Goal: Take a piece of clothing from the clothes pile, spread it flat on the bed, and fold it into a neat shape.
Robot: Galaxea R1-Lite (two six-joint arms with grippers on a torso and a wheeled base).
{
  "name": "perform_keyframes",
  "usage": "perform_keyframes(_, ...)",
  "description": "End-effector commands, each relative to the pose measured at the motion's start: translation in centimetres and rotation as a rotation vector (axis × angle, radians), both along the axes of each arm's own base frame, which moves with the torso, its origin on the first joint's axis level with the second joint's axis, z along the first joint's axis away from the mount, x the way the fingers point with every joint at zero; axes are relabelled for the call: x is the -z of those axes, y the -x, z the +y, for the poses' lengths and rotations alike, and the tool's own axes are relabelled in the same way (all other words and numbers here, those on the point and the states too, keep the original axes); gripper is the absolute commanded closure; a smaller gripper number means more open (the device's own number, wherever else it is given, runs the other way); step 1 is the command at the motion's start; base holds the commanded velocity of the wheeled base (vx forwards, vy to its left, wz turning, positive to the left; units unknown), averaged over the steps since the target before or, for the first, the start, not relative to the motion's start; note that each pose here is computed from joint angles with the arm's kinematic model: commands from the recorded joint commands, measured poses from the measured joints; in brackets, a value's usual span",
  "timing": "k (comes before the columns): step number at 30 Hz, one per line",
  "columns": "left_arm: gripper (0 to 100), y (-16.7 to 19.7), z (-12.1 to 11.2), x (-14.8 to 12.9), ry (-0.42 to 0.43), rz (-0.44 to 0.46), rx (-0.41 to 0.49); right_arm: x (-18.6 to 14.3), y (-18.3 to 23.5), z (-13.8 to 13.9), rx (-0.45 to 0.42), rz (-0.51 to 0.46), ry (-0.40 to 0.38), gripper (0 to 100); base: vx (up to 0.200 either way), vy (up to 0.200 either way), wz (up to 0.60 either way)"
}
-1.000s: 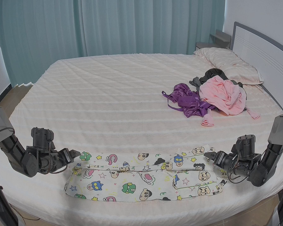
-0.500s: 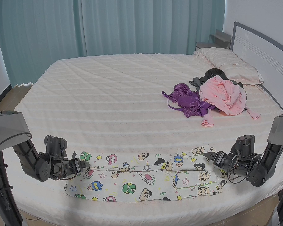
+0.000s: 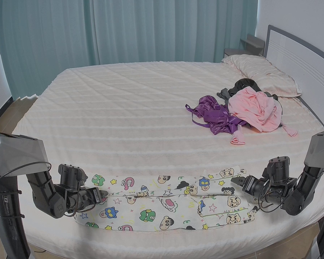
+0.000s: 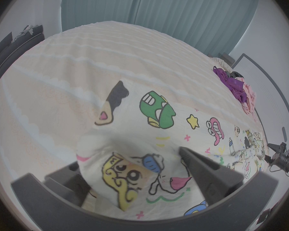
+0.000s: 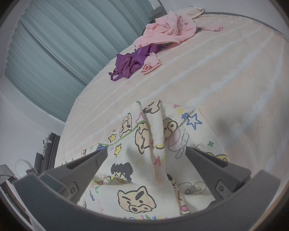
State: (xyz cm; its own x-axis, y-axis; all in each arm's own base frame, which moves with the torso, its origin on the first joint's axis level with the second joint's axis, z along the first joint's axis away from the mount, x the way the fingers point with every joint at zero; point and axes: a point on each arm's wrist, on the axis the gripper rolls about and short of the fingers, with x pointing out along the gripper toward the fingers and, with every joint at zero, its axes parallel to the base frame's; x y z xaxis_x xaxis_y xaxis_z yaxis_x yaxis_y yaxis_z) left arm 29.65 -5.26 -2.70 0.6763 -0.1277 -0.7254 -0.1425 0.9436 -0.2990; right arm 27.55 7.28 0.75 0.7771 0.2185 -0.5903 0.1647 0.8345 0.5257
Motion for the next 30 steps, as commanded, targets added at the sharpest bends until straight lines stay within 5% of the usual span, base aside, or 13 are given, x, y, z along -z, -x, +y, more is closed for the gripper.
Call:
perform_keyframes(1,100,0.5,-0.2,0.9,-0.001,0.042,0.010,0.2,0.0,0.1,-0.004,0.005,0.001,0,0.000,0.000,0.00)
perform_keyframes(8,100,1.3,-0.1,0.0,0.002,0.033,0.009,0.2,0.2,0.5,-0.020,0.008,0.002,0,0.000,0.000,0.00)
perform_keyframes(20,100,1.4,1.7,-4.7,0.018,-0.111,-0.047,-1.0,-0.1,0.0,0.012,-0.040,-0.003,0,0.000,0.000,0.00)
perform_keyframes(30,100,1.2,4.8,-8.1,0.024,-0.158,-0.147,-1.1,-0.6,-0.7,0.039,-0.049,-0.005,0,0.000,0.000,0.00)
